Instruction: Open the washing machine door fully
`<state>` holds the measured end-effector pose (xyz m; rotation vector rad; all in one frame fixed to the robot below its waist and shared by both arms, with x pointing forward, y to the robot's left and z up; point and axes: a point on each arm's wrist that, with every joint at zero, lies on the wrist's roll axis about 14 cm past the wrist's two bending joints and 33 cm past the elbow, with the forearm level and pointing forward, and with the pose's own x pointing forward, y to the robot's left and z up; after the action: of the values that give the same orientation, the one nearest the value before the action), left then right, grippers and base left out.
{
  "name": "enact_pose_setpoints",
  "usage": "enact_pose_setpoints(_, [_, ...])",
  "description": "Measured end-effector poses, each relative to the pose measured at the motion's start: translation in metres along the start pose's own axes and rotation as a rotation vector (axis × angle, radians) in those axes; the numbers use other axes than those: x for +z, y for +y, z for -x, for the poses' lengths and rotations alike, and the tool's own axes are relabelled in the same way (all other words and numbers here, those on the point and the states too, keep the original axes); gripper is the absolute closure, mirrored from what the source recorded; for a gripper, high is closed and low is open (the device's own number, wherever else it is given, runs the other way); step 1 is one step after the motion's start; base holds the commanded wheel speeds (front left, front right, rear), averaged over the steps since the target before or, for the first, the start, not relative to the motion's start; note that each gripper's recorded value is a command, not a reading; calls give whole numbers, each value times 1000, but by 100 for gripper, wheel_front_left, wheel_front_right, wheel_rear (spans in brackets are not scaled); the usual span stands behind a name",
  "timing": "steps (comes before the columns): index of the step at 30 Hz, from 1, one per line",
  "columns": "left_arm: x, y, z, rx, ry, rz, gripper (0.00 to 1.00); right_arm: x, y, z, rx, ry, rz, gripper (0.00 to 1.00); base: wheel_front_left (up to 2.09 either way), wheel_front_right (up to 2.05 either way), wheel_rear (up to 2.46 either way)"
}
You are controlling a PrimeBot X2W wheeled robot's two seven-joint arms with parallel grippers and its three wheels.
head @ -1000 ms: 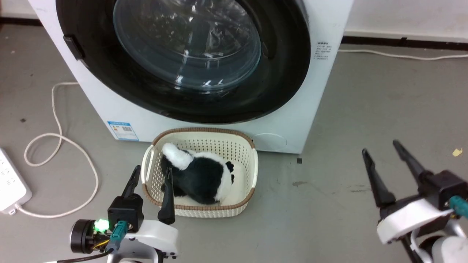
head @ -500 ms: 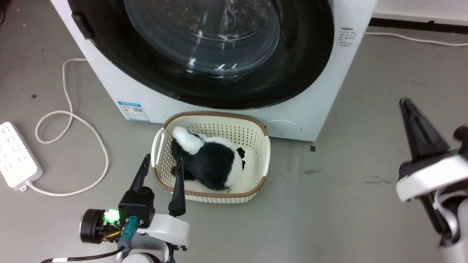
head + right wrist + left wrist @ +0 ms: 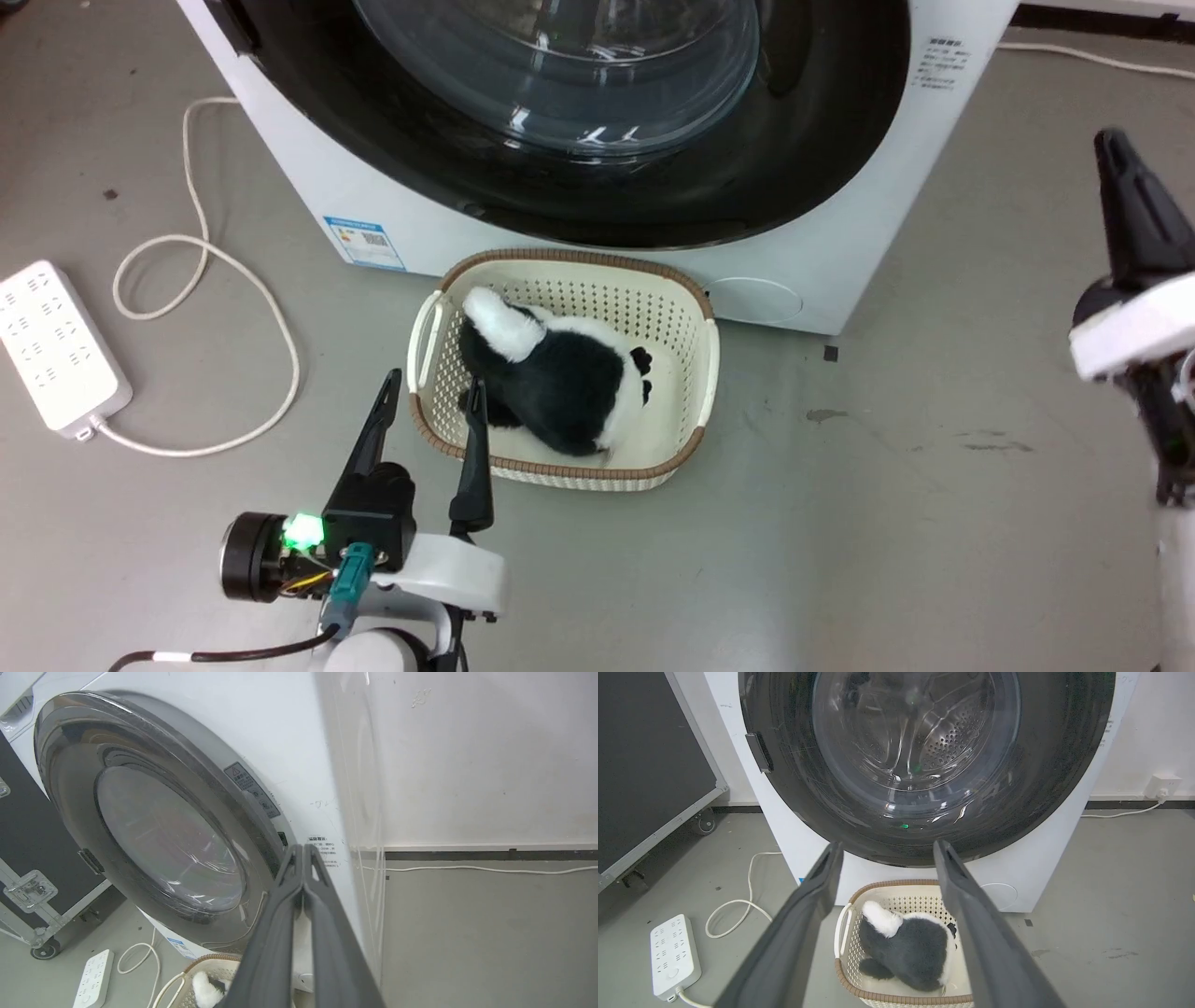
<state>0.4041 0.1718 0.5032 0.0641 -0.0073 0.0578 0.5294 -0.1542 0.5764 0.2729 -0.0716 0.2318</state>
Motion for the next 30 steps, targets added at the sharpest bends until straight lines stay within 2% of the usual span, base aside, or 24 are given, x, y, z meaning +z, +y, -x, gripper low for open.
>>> enact_pose_setpoints(8, [-7,-1,-3,7,7,-7,0,-9,-5,-35,-5,63,-162,100,0,0,0])
enact_pose_setpoints(30, [-23,-4,-18,24,14,-60,0,-73,12,-122,57,436,-684,100,0,0,0])
